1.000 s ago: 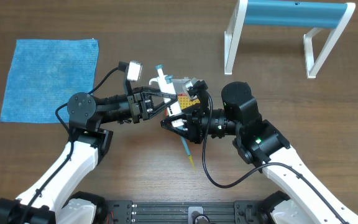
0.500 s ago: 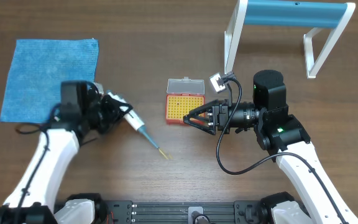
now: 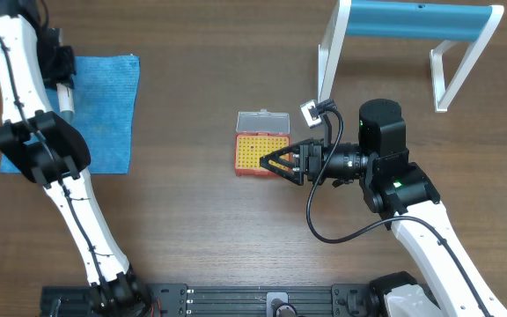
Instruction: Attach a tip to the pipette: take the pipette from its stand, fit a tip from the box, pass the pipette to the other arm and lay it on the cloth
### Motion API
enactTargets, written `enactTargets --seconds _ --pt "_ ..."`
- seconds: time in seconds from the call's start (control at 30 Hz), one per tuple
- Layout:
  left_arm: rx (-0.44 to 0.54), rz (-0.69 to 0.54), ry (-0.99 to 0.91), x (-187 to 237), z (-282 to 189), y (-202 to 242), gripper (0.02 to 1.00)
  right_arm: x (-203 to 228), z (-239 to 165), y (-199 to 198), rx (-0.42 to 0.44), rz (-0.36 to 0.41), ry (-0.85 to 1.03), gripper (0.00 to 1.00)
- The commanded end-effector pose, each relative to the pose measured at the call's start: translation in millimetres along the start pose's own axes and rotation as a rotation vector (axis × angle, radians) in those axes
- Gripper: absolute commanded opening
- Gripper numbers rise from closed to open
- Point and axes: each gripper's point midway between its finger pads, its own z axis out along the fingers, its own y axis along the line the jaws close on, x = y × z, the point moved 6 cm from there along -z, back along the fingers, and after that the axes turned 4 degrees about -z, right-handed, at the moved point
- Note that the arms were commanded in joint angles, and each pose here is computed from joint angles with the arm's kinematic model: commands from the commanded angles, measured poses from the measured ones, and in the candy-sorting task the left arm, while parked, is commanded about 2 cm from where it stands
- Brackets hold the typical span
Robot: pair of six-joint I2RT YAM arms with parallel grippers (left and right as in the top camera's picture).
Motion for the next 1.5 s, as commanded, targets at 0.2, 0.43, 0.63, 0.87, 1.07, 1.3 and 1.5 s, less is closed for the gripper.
enactTargets --seconds 0.2,0.43,0.63,0.87,1.07,1.3,1.5 --pt "-0.069 0.198 -0.084 -29.0 28.8 1.6 0.025 -9.2 -2.5 -8.5 0.095 0.067 -0.069 0.728" --pt "-0.063 0.192 -0.004 -19.4 55.0 6.8 0.025 -9.4 -2.5 -8.7 0.096 0.093 -0.072 0.728" --pt "-0.055 0.185 0.032 -15.7 68.6 7.6 0.025 -9.4 -2.5 -8.8 0.097 0.093 -0.072 0.730" --pt "-0.001 0.155 0.055 -12.8 79.6 12.0 0.025 -9.5 -2.5 -8.8 0.096 0.107 -0.073 0.728" --pt "-0.003 0.157 0.056 -12.7 79.5 11.2 0.045 -10.0 -2.6 -9.7 0.105 0.107 -0.079 0.728" --pt "-0.004 0.145 0.018 -3.7 25.9 7.0 0.921 -9.9 -2.6 -9.7 0.104 0.107 -0.078 0.730" --pt "0.070 0.157 -0.362 47.1 -171.8 -3.0 0.923 -17.8 -5.8 -23.2 0.230 0.025 -0.147 0.730"
